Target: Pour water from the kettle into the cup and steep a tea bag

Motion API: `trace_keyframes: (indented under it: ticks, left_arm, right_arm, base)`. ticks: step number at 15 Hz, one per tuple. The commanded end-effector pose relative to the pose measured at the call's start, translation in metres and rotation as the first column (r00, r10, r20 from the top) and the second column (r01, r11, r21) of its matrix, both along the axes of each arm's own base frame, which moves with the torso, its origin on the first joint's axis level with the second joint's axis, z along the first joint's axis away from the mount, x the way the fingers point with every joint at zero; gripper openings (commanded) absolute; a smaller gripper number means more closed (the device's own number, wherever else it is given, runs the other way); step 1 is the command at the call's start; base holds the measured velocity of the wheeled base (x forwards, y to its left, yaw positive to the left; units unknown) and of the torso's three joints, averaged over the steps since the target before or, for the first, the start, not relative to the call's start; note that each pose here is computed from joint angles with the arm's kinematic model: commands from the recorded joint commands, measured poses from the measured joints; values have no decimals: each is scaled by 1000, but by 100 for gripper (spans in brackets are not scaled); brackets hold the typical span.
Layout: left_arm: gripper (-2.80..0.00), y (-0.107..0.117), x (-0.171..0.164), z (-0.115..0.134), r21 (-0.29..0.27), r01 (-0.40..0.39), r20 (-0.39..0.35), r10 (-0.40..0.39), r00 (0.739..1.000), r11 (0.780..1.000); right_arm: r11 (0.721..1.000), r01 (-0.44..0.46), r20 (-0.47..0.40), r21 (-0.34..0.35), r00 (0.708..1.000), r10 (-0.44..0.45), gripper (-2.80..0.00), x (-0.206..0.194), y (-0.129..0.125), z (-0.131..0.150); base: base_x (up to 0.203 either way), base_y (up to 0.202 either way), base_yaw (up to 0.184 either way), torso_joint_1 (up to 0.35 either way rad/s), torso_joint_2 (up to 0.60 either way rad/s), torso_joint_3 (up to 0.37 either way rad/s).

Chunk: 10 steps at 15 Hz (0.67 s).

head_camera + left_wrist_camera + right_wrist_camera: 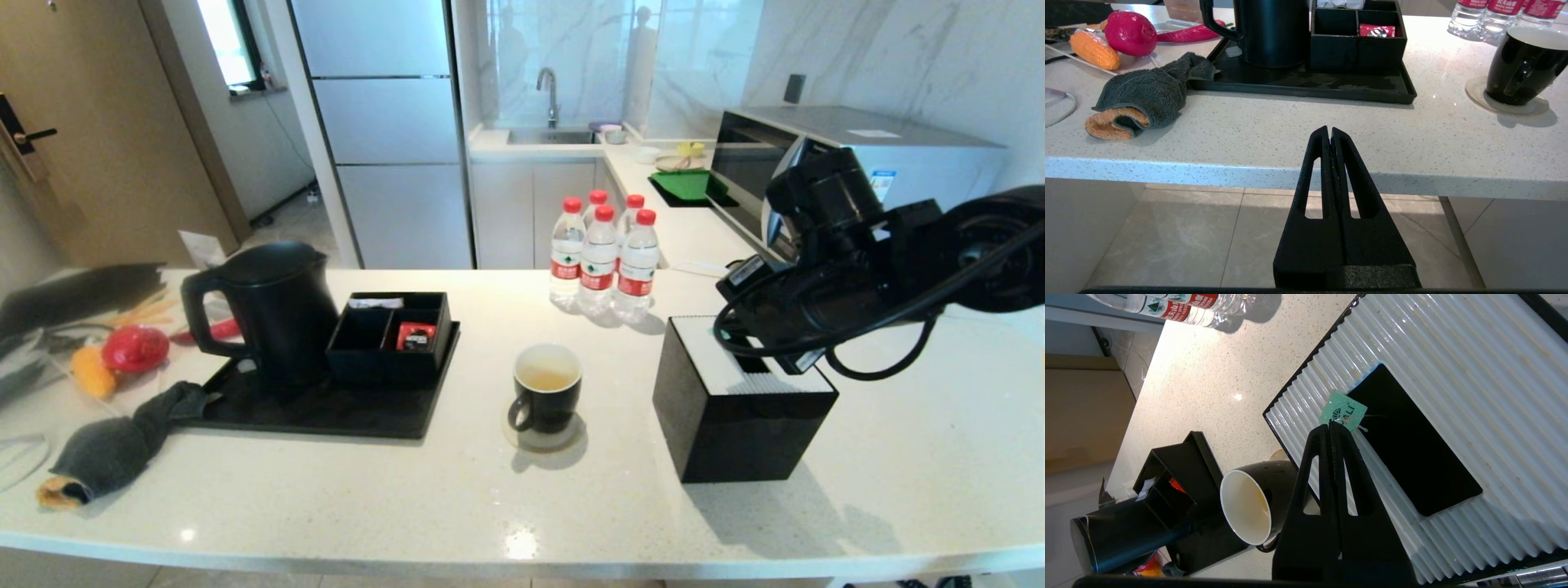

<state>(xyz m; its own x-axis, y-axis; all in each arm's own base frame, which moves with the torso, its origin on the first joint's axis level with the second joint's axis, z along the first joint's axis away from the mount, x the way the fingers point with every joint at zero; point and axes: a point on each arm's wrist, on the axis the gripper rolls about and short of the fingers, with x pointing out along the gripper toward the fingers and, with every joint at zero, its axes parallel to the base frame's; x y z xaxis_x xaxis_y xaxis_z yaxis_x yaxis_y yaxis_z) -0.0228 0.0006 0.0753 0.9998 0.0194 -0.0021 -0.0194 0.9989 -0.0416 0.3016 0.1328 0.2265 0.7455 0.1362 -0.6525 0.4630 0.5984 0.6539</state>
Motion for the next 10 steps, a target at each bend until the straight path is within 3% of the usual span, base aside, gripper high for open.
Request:
trace_keyframes:
  ticks: [1, 10]
  left_arm:
    - [-280, 0, 0, 0, 0, -1, 1, 1, 1000, 1000]
    - [-280, 0, 0, 0, -1, -1, 0, 1, 1000, 1000]
  right_arm:
    - [1000, 4, -4, 3, 1000, -4, -280, 0, 0, 0]
    - [1000, 5, -25, -7, 1000, -5, -280, 4, 2, -8]
  base:
    - [0, 0, 0, 0, 0, 0]
    - [0, 0, 0, 0, 0, 0]
